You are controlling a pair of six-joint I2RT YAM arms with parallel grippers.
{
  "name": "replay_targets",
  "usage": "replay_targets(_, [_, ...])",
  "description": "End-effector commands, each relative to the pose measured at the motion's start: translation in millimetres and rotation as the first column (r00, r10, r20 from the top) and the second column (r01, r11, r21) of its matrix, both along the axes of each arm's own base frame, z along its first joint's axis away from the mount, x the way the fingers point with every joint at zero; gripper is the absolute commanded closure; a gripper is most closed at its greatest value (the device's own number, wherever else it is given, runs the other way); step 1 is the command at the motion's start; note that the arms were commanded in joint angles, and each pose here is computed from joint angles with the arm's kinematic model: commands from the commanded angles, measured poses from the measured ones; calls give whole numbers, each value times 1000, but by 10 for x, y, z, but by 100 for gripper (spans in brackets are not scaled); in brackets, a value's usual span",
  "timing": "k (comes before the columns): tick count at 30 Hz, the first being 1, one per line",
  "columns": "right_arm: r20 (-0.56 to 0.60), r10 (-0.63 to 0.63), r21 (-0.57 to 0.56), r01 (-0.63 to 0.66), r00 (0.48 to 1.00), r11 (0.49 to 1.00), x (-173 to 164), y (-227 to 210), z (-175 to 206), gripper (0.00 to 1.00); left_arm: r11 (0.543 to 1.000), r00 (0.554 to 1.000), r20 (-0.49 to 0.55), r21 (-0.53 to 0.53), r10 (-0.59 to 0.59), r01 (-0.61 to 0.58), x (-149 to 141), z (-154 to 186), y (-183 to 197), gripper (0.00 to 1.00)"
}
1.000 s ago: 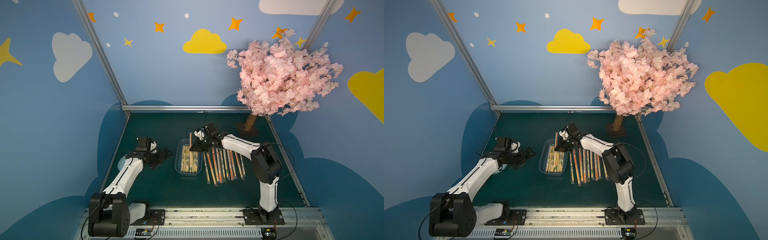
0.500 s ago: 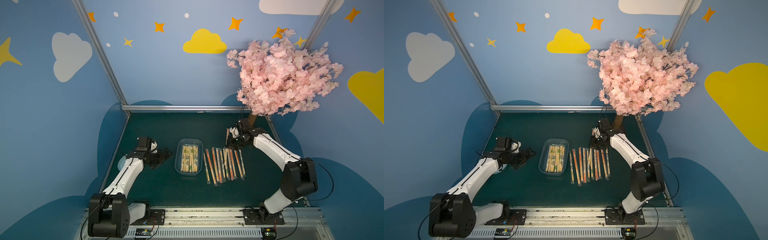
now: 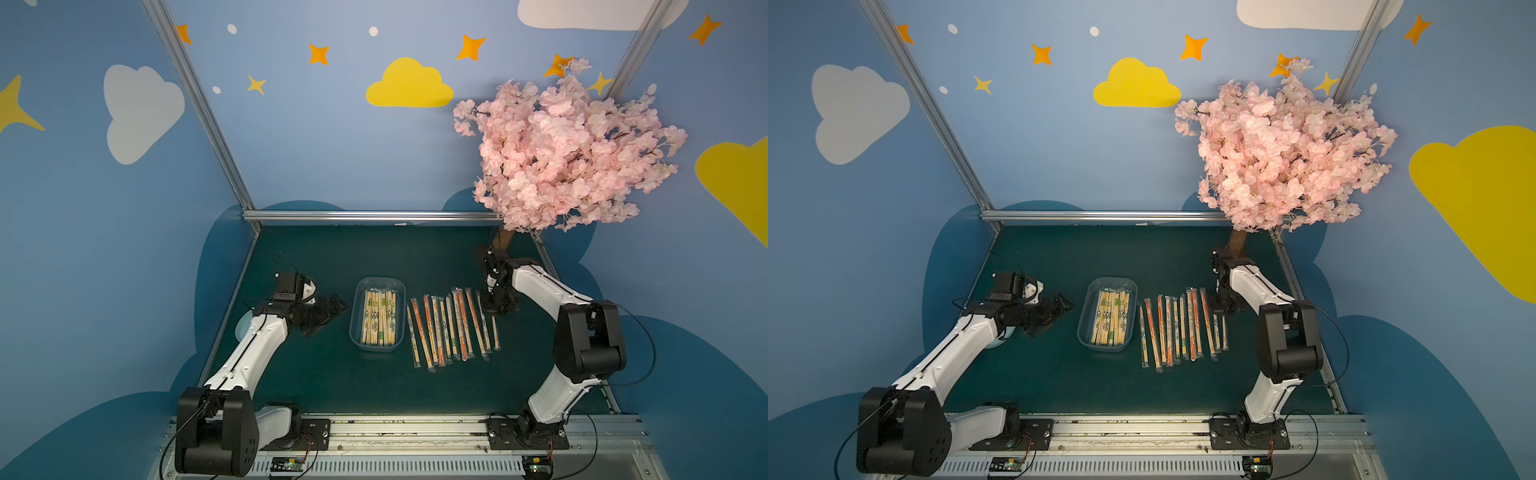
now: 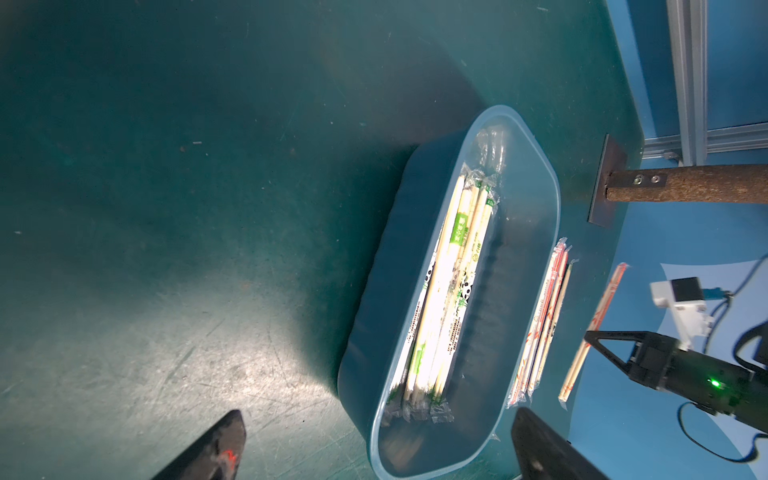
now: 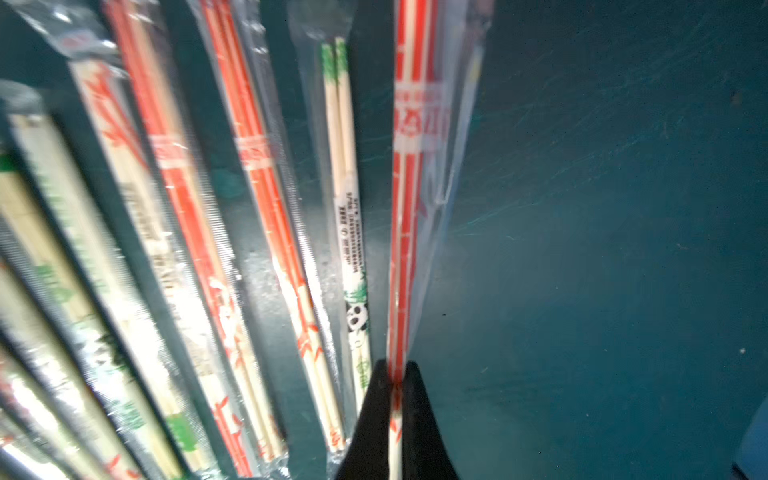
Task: Take the paired disposable chopsticks out of the storage box
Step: Place the paired disposable chopsticks at the center of the board, then pick up the paired disposable chopsticks from the storage box.
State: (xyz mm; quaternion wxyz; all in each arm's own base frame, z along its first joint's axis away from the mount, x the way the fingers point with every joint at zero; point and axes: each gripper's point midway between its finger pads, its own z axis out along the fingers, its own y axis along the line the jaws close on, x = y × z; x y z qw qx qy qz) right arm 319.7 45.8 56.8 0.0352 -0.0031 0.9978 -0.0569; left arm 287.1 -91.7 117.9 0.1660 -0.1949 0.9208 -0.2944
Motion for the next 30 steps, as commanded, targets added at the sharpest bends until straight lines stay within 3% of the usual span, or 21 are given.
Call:
replay_targets(1, [-38, 5, -87, -8, 999, 996, -12, -145, -8, 100, 1000, 1000, 11, 1, -11, 11, 13, 64, -18, 0])
replay_targets(6, [-66, -5, -99, -2, 998, 995, -4, -137, -115, 99, 1000, 1000, 11, 3, -12, 12, 11, 59, -18, 0])
replay_targets(11, [-70, -14, -60, 10, 997, 998, 0, -68, -125, 79, 1000, 1000, 11, 5, -13, 13, 7, 54, -17, 0])
replay_targets(15, [-38, -27, -10, 26, 999, 1000, 2, 5, -8, 72, 1000, 1000, 8, 6, -13, 13, 0, 41, -14, 0])
replay_targets(24, [87, -43, 263, 18, 995, 965, 7, 665, 571, 71, 1000, 1000, -1, 9, -10, 10, 0, -10, -8, 0])
replay_targets(30, [171, 14, 467, -93, 985, 879, 1, 1538, 978, 71, 1000, 1000, 0, 16, -8, 8, 12, -14, -1, 0])
